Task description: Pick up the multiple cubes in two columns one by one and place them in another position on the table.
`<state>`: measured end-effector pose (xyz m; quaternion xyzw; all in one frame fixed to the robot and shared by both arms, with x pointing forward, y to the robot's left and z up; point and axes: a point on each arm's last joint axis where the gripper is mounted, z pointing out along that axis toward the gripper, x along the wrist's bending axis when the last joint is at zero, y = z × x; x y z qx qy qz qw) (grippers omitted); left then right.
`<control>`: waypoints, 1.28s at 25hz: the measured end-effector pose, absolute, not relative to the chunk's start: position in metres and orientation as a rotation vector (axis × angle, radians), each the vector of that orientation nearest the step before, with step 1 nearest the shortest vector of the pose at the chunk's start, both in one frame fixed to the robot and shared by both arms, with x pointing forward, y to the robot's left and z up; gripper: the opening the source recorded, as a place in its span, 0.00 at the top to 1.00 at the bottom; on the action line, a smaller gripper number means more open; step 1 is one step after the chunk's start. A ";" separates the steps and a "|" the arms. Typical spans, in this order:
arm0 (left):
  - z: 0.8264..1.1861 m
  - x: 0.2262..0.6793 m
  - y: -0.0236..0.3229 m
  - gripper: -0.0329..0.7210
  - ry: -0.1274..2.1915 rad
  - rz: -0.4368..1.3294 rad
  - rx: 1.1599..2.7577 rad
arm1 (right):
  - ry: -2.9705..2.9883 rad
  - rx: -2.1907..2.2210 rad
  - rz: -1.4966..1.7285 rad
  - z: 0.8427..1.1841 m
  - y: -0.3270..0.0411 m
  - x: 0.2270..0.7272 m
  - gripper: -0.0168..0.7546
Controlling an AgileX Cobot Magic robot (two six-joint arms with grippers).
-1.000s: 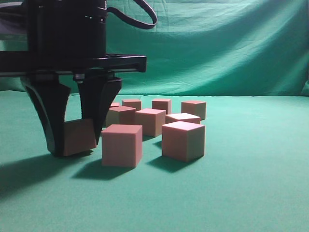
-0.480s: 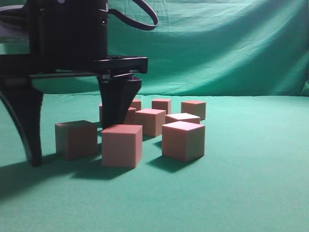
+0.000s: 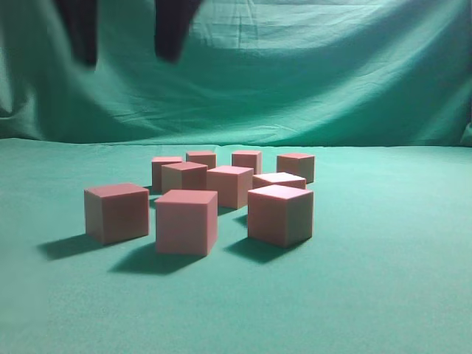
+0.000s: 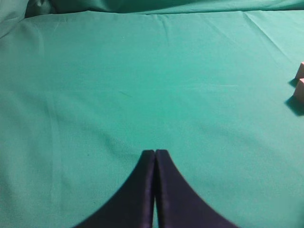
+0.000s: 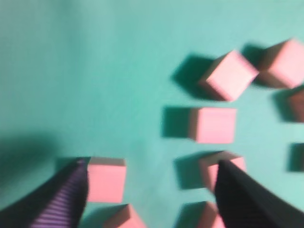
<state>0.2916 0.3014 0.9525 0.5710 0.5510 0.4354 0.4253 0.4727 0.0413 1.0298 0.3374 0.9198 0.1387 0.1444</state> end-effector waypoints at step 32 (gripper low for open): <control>0.953 0.292 0.301 0.96 1.378 1.089 1.428 | 2.540 0.531 1.136 1.278 -0.112 0.356 0.98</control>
